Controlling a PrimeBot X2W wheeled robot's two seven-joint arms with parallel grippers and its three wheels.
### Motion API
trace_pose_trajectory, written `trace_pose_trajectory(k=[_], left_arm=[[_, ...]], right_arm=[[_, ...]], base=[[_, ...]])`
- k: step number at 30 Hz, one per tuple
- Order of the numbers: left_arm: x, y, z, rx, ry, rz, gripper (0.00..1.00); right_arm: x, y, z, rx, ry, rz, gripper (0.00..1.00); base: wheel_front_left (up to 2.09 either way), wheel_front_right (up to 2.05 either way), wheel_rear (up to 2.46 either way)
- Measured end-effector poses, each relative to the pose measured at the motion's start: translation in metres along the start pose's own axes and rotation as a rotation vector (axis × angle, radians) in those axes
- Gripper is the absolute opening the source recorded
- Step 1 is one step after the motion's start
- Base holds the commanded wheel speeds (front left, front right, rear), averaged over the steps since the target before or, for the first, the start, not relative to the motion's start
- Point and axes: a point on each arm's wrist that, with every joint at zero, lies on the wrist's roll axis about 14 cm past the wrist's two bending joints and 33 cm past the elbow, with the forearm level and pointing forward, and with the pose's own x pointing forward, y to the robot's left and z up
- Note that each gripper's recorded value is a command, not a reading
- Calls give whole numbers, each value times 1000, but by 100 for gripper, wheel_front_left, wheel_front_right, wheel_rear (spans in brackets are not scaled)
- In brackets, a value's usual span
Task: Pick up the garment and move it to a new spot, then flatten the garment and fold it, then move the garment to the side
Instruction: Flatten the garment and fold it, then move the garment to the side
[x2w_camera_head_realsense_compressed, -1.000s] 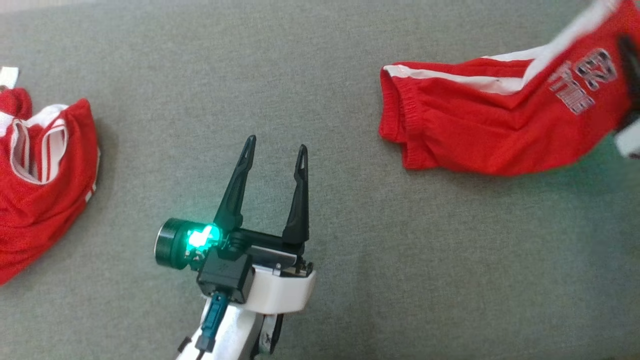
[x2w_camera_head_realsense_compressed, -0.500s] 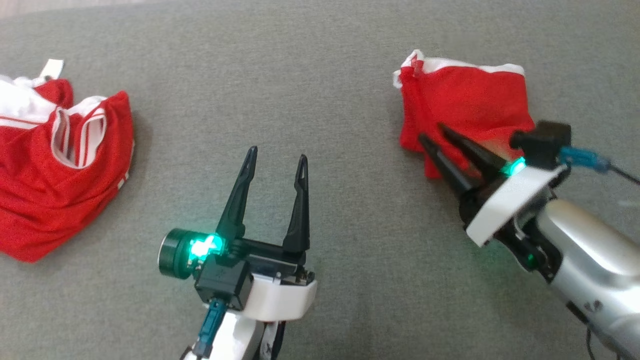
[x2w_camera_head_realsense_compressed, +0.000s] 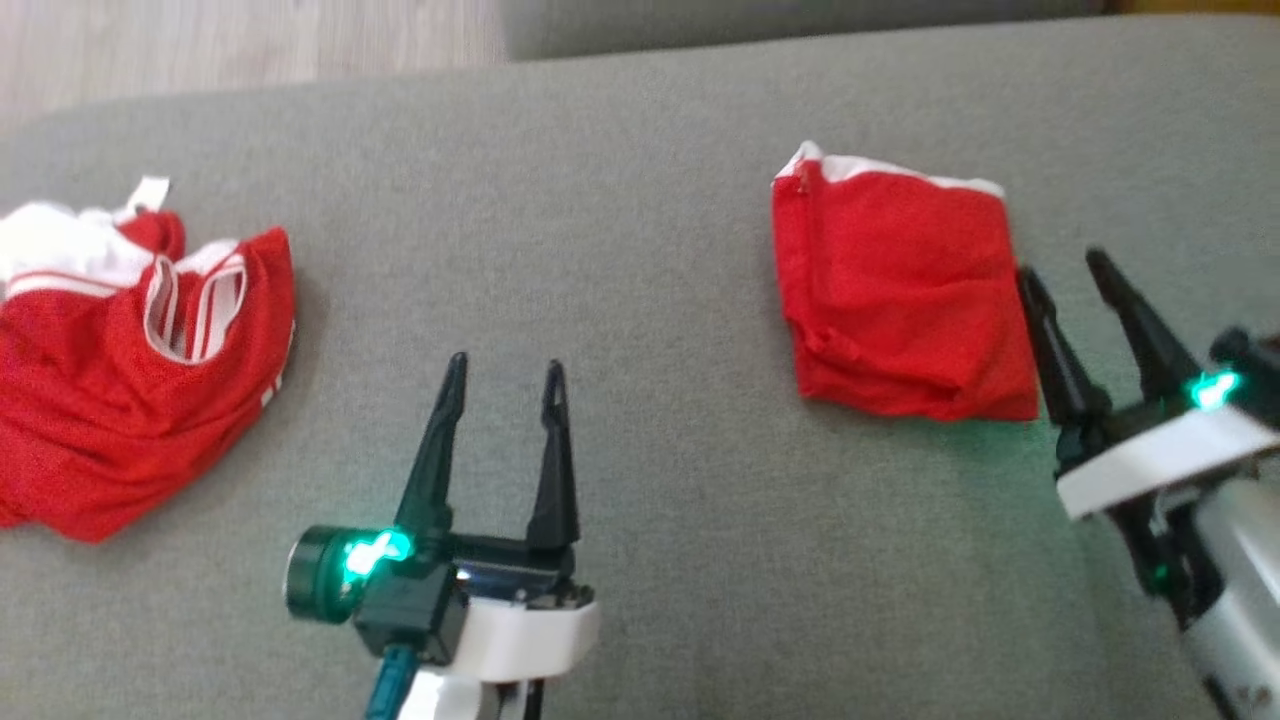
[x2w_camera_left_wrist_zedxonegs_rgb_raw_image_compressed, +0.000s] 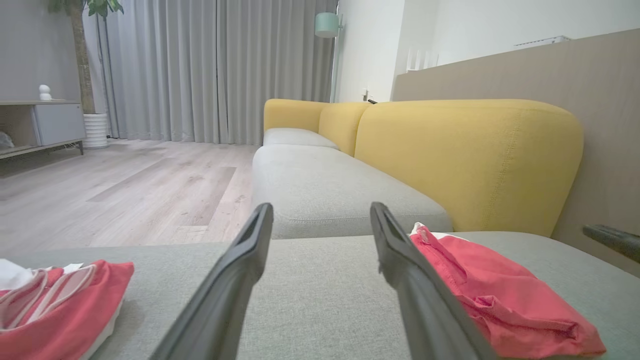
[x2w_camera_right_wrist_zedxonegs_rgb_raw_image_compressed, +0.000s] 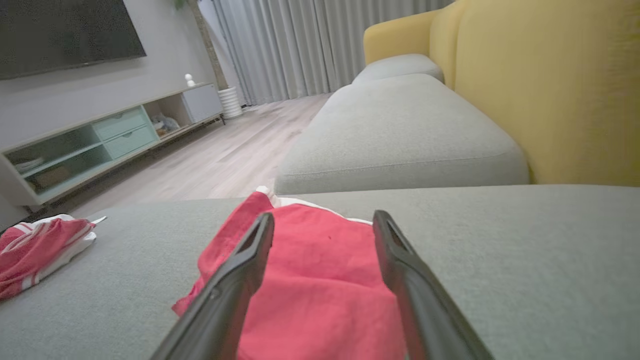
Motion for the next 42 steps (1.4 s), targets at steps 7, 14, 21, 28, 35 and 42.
trace_pose_trajectory(k=[7,14,21,28,35,42], left_arm=[[-40,26,1,-14,27,106,100],[-80,42,-14,26,86,142,100],[-94,54,-17,81,96,160,100],[-101,57,-24,82,124,163,100],[-101,59,-25,83,127,166,100],[-101,59,-26,84,131,166,100]], right_arm=[[-41,14,7,5,-84,-76,100],[-79,38,-12,-62,-64,-85,100],[-86,45,-11,-68,-85,-94,100],[-84,49,-13,-81,-77,-89,100],[-84,50,-15,-71,-73,-93,100],[-84,49,-17,-68,-69,-95,100]], base=[[0,0,0],[0,0,0],[0,0,0],[0,0,0],[0,0,0],[0,0,0]])
